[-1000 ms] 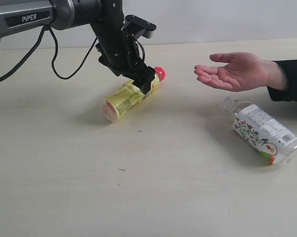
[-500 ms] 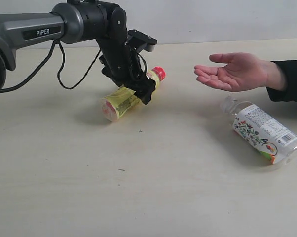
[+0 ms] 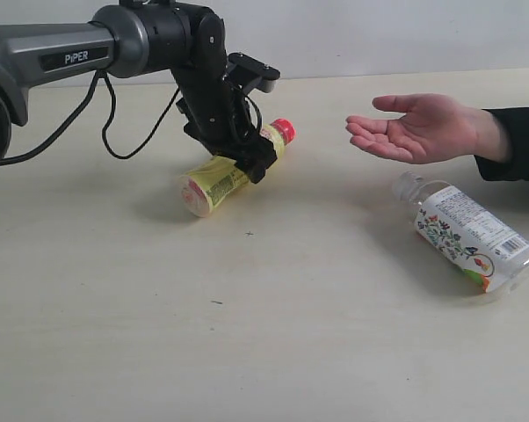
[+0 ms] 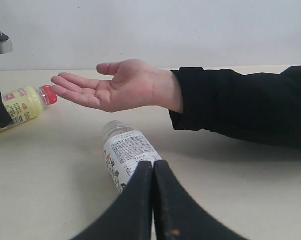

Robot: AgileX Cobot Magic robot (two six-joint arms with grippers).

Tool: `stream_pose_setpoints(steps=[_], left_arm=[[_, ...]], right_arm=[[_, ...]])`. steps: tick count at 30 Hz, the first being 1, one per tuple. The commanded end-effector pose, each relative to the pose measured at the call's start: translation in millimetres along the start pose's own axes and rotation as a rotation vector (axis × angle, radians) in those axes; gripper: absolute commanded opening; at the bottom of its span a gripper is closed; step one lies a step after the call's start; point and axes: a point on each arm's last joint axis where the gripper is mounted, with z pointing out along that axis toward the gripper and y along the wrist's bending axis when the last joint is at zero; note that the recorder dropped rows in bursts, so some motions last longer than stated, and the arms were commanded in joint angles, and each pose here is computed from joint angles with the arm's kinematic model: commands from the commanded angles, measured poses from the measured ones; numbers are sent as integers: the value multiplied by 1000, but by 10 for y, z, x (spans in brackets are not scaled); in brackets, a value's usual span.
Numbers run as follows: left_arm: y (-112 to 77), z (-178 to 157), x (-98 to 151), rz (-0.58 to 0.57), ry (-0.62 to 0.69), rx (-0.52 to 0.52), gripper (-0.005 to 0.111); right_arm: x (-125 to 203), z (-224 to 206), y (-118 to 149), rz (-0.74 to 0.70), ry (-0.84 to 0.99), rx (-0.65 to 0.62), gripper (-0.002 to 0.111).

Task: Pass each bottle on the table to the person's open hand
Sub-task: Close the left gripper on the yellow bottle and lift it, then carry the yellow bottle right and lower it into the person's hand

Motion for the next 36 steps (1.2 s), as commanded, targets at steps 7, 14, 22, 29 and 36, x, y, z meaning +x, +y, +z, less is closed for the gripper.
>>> stream_pose_setpoints(steps=[7,14,22,29,36], left_arm=[[-15,-33,-16,-39,-7,6,6],[-15,-242,-71,-54,-50,-3,0],[-29,-652,-139,-85,-118,-10,0],[-136,-863,-145,-108,-114,4,0],[-417,-1066,-171,-79,-111,26,0]], right_arm=[[5,0,4,0,-9,-6,0],[5,0,4,0,-9,-6,0],[5,0,4,0,-9,-6,0],[5,0,4,0,-9,-6,0],[5,0,4,0,-9,-6,0]])
